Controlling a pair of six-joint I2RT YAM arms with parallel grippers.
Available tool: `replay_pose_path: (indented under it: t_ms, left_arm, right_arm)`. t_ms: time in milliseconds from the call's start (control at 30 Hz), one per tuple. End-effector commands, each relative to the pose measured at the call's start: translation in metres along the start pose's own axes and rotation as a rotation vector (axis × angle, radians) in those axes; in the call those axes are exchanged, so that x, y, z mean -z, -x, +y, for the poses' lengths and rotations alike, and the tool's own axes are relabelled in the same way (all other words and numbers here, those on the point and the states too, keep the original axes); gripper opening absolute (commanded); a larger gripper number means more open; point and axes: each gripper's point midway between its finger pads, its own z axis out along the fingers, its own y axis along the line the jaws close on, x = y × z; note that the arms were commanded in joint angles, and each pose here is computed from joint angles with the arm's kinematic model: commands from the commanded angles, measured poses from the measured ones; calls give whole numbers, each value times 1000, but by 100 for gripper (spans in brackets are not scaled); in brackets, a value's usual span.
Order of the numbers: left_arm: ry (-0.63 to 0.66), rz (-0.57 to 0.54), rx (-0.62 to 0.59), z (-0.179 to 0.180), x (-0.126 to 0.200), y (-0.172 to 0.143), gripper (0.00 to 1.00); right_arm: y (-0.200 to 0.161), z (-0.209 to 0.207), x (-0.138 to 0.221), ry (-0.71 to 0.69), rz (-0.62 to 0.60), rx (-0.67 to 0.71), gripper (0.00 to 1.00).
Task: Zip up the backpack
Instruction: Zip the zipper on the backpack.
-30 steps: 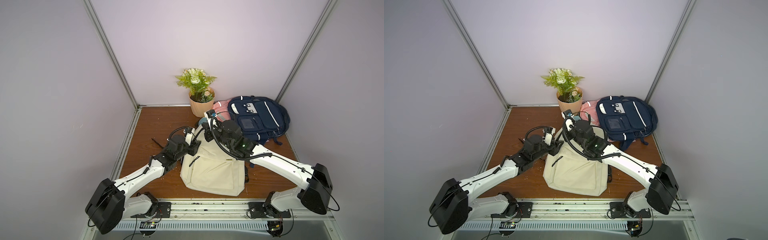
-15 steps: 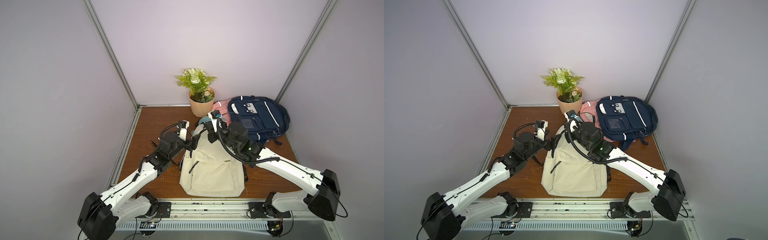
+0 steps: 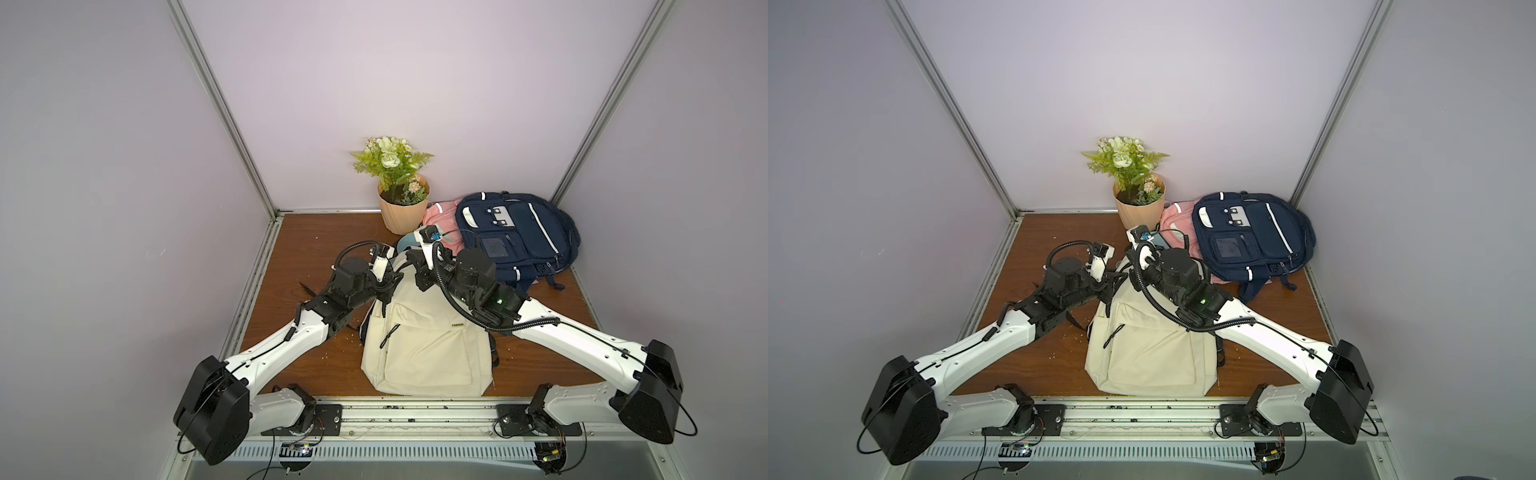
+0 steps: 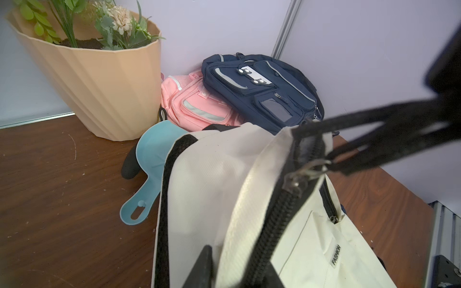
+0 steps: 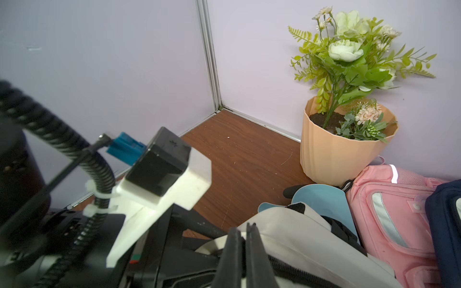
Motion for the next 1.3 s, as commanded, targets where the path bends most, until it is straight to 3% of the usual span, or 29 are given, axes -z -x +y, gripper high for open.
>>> replay_pose_path:
  t_ms: [0,233,400,633,967,1167,1267]
  left_arm:
    - [-13,-36,-9,-2,5,11,21]
    - [30,-48,11,5,14,4,1]
    - [93,-58,39,16,19,-3,0]
    - [126,-38,51,23,16,-8,0]
    - [204,-83,90,35,31,-8,0]
    - [234,-86,108,41,33,-9,0]
    - [211,-86,85,36,33,-3,16]
  right_arm:
    - [47,-4,16,-18,-152,-20,0]
    - [47,-54,12,-235,-116,-46,0]
    - [50,-91,16,-333,-118,-77,0]
    - [56,-86,14,-308,-129,-50,0]
    - [11,-161,27,-504,-54,-149,0]
    - [7,-150,20,-433,-48,-143,0]
    - [25,-118,17,-288,-104,-117,0]
